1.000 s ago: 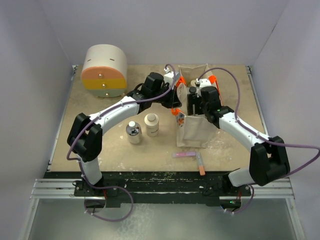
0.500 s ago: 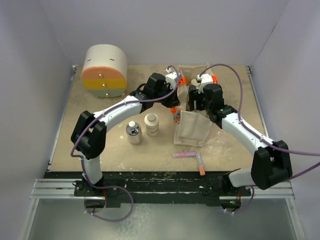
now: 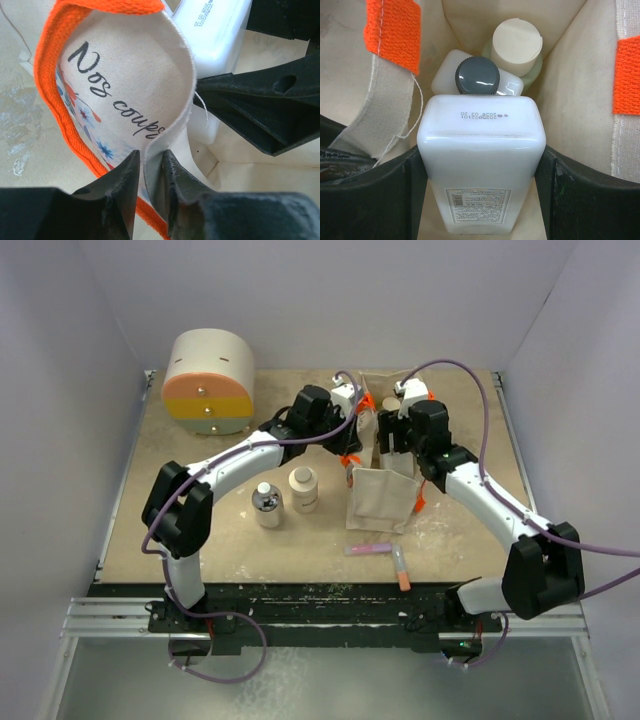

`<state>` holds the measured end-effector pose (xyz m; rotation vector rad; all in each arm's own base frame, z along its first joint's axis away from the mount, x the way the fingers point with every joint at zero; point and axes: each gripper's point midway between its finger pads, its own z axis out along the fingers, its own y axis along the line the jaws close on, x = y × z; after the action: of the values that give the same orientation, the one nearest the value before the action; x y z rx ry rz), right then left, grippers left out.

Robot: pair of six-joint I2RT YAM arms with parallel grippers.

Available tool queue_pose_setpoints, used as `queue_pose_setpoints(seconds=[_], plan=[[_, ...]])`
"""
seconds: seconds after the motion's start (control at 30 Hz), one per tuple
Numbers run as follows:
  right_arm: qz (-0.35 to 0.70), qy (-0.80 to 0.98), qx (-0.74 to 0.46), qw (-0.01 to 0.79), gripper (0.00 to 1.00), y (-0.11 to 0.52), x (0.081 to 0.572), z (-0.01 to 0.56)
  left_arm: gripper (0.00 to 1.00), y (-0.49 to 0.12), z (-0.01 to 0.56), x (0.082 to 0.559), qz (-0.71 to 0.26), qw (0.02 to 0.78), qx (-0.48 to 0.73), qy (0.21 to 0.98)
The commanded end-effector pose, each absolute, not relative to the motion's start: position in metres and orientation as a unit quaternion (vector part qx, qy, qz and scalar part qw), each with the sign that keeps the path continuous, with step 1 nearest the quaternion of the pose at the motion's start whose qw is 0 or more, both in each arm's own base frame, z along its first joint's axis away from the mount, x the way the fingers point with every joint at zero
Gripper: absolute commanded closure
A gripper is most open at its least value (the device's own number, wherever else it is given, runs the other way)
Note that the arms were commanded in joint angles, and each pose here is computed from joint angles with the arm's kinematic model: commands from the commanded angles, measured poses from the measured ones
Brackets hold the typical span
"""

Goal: Place the personal care products into the canvas bag
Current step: Pick up the care product from the canvas bag.

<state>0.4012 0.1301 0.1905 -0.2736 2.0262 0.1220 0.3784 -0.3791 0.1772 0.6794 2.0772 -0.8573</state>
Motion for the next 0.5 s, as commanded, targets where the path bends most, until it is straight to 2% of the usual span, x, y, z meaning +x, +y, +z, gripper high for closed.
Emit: queue_pose_setpoints(seconds=[0.0,0.2,0.47], plan=[[0.066,0.757,-0.091,0.644,1.0,0.129,0.422,0.295,0.67,-0.385,0.223,0.392,-0.358,0.436,0.278,0.777],[0.063,0.744,-0.085,0.659,1.0,0.124,0.423,0.317,0.49,-0.39,0.25,0.394,-0.373,0.452,0.292,0.756],[0.07,0.728,-0.064,0.679,1.0,0.114,0.428,0.357,0.38,-0.398,0.288,0.396,-0.39,0.477,0.314,0.722]])
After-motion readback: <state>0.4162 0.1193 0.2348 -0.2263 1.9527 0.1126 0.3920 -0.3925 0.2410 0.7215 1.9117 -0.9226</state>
